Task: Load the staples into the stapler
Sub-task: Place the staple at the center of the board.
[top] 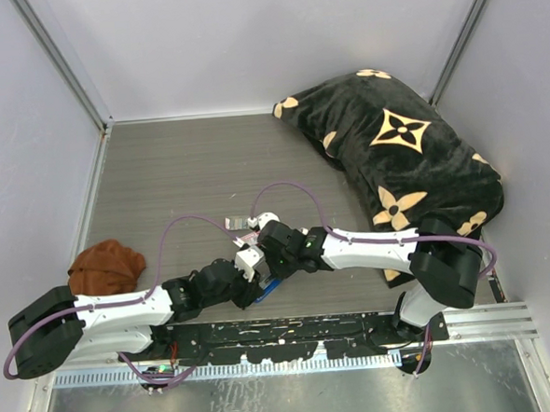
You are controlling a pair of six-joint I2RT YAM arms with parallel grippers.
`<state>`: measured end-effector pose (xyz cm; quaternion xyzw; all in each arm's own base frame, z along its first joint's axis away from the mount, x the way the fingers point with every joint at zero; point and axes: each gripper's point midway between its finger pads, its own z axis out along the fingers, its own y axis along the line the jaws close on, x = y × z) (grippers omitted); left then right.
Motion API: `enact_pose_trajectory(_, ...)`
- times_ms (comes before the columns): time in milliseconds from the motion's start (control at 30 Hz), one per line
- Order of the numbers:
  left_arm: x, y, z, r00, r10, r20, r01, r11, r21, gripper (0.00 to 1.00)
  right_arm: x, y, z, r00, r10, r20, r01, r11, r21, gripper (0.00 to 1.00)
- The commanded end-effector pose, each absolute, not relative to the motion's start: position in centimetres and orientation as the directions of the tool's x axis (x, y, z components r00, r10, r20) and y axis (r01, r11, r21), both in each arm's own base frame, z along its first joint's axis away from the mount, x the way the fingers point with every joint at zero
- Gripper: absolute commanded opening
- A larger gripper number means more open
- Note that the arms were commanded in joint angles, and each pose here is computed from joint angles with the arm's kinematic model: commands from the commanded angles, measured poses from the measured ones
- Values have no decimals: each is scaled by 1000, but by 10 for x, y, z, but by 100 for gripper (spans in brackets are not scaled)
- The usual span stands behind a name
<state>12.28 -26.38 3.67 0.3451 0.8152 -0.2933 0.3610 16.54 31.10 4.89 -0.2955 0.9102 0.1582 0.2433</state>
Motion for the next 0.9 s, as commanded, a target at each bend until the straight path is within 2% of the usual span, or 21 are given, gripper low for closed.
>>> enact_pose_trajectory(0,128,-275,57,-462,313,-830,792,566,-228,13,173,344,75,-685,-391,-615,-621,754,214,14)
enact_pose_trajectory(333,127,-275,56,-462,316,-829,793,565,-227,13,177,340,93,-647,-407,-644,-643,745,176,14)
enact_pose_trajectory(867,127,-275,57,-461,315,-829,794,564,-227,13,184,342,90,-627,-458,-631,-662,740,120,14)
